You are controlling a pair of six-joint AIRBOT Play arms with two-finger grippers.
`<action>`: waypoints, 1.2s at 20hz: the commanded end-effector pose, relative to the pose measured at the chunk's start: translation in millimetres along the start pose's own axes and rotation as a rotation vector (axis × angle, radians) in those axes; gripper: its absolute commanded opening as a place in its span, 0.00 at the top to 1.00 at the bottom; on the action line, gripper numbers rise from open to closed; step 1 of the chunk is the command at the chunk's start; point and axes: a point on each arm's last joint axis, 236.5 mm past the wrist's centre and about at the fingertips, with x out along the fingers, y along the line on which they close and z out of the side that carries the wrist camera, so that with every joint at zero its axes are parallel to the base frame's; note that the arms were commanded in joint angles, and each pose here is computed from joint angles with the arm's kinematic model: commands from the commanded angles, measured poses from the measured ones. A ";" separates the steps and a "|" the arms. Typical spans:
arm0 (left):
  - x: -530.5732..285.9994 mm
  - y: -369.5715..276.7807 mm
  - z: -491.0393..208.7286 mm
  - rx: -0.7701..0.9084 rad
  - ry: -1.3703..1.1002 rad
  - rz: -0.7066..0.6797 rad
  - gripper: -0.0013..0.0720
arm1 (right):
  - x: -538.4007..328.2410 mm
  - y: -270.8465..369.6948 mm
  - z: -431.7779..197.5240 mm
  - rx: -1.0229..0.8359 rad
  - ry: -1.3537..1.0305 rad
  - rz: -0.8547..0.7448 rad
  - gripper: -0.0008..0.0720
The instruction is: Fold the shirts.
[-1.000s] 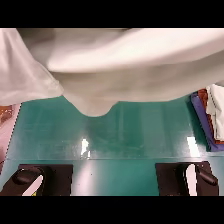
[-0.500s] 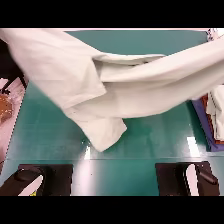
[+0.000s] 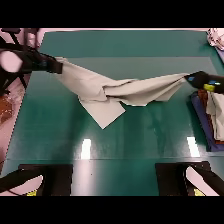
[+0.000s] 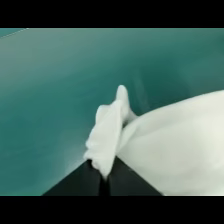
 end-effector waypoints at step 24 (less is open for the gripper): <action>-44.1 -18.5 -31.0 -0.331 0.139 -0.181 0.08 | -33.1 -74.9 0.4 -0.049 -0.015 -0.221 0.25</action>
